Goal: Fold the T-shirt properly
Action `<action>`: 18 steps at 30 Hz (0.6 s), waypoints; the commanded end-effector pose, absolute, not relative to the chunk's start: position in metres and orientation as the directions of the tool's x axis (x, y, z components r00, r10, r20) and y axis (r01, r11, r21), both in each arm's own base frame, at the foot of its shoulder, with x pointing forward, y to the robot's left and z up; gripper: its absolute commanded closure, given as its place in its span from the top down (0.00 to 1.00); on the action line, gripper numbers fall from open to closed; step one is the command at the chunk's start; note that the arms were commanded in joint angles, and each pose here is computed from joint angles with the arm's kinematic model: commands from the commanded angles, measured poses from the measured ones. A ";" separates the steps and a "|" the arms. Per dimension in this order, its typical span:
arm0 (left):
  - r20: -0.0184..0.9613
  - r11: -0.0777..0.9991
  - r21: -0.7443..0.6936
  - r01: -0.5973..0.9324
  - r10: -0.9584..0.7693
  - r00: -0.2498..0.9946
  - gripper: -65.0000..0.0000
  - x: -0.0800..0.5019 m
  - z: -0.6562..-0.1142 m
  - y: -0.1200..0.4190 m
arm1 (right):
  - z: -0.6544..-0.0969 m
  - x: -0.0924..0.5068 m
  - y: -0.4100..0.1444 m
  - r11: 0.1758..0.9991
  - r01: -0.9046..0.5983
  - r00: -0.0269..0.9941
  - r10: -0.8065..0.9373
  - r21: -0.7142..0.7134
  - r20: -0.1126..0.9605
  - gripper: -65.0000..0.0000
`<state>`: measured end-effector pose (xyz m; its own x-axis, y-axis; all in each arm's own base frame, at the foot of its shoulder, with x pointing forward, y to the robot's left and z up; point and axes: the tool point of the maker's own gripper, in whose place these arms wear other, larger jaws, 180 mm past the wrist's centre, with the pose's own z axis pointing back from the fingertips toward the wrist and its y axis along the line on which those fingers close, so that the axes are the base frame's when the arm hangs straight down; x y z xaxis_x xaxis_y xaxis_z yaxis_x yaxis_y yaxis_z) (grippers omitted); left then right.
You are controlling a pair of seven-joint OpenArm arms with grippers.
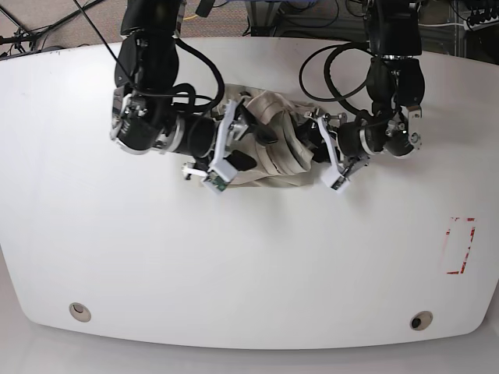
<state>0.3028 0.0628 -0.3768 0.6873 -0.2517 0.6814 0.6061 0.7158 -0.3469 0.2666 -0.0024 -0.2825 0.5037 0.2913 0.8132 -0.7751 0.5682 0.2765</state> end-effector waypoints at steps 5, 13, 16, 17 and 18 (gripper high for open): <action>0.790 0.734 -0.329 0.594 -0.131 0.600 0.77 0.324 -0.323 0.088 | -0.275 0.270 -0.025 0.587 -0.762 0.496 0.257 0.274 0.830 0.54; 0.834 0.842 -0.216 0.495 -0.105 0.542 0.77 0.330 -0.285 0.178 | -0.286 0.257 -0.013 0.554 -0.780 0.510 0.296 0.290 0.807 0.54; 0.828 0.881 -0.183 0.436 -0.101 0.552 0.77 0.330 -0.281 0.217 | -0.292 0.267 -0.021 0.597 -0.769 0.505 0.345 0.230 0.791 0.54; 0.826 0.894 -0.169 0.416 -0.102 0.555 0.77 0.330 -0.279 0.231 | -0.292 0.273 -0.025 0.613 -0.764 0.499 0.365 0.200 0.786 0.54; 0.822 0.904 -0.156 0.398 -0.104 0.560 0.77 0.328 -0.278 0.242 | -0.293 0.275 -0.027 0.621 -0.761 0.499 0.373 0.190 0.782 0.54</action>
<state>0.3235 0.2249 -0.2938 0.5921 -0.0986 0.7998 0.4085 0.8922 -0.1924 0.2642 -0.0274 -0.3070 0.5383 0.3865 0.7489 -0.7531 0.6195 0.2216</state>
